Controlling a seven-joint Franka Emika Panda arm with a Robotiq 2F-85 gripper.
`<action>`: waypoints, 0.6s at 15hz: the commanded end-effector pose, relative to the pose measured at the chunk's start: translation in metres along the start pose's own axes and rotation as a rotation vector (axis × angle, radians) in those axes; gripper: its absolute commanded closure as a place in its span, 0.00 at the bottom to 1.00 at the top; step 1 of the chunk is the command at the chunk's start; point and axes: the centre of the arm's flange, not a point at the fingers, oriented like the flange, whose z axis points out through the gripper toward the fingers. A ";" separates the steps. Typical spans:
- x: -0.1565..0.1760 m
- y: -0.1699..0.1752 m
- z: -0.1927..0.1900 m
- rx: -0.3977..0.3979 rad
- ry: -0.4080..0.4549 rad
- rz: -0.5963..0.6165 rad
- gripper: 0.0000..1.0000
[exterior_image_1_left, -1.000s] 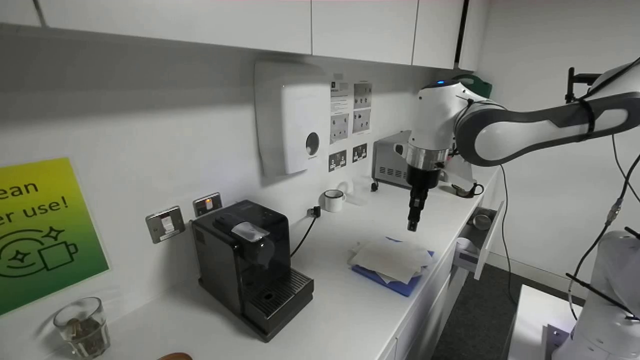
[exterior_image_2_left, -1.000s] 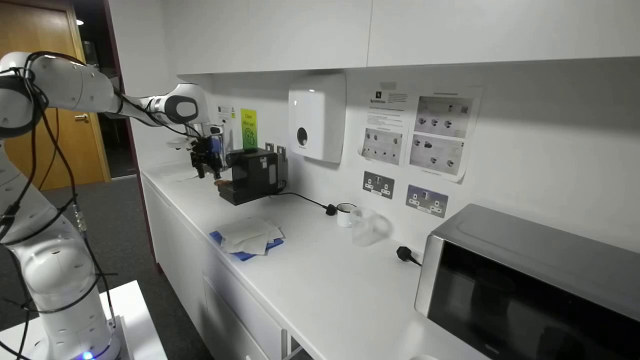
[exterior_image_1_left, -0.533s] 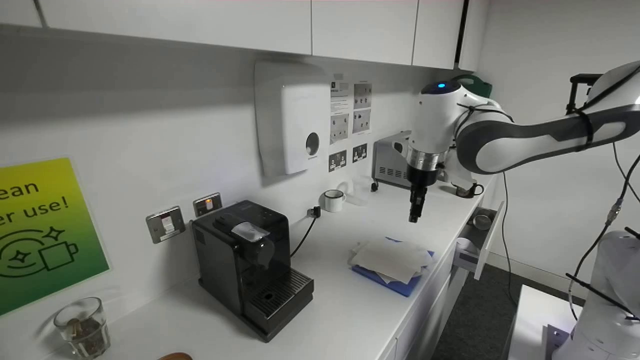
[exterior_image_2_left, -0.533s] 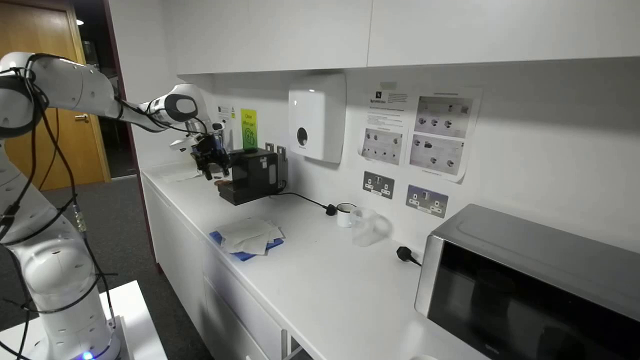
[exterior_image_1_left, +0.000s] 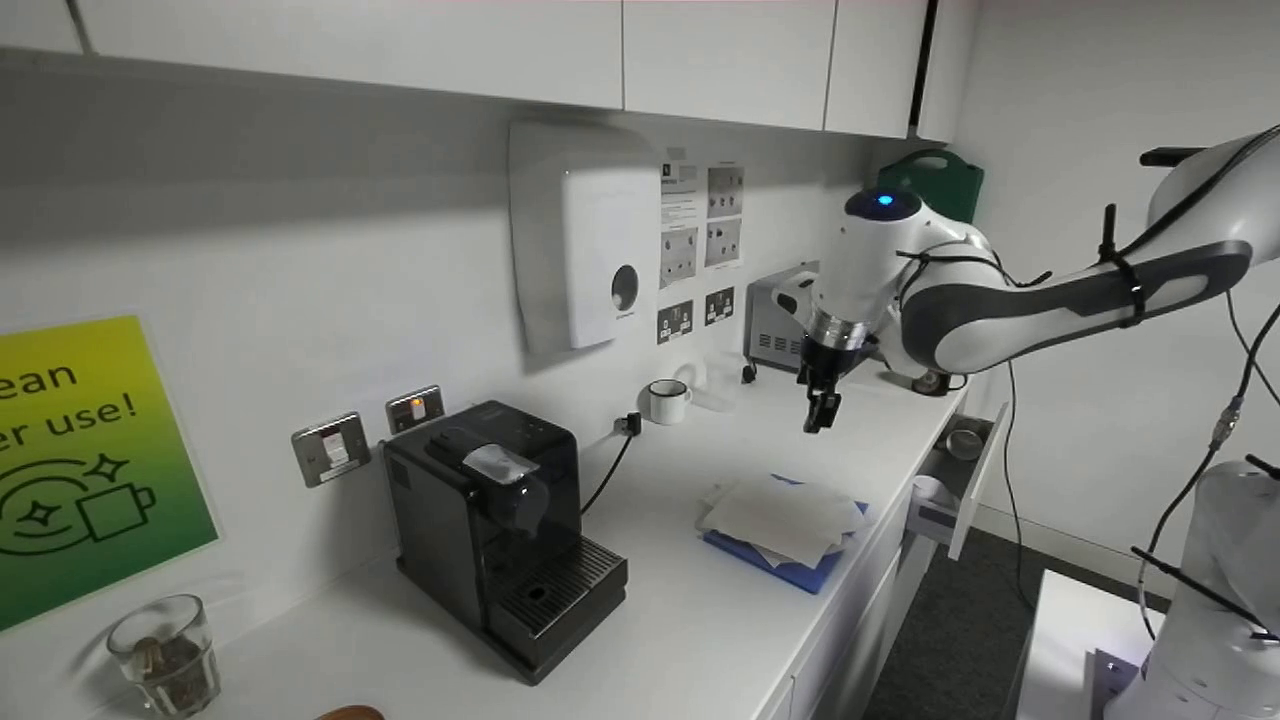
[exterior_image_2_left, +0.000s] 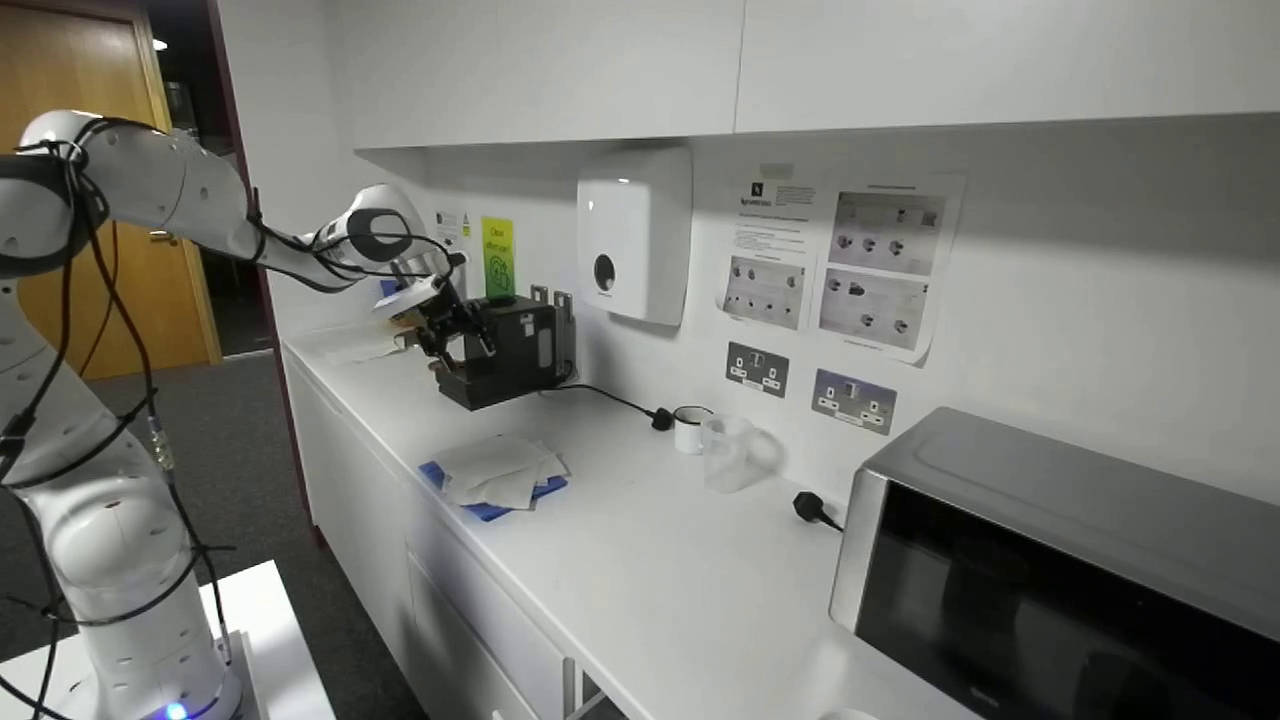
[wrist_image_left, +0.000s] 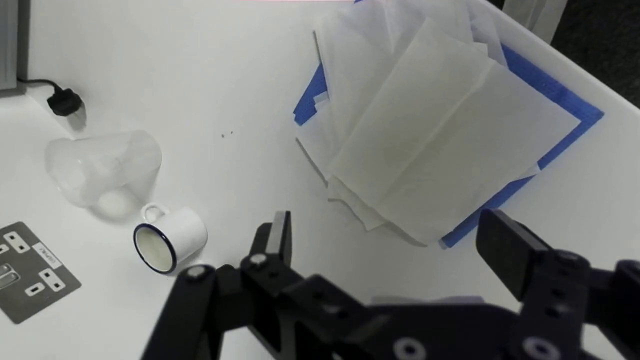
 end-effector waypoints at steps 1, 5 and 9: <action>0.000 0.006 0.040 0.036 0.062 -0.081 0.00; 0.000 -0.008 0.078 0.093 0.095 -0.116 0.00; -0.007 -0.030 0.106 0.148 0.122 -0.099 0.00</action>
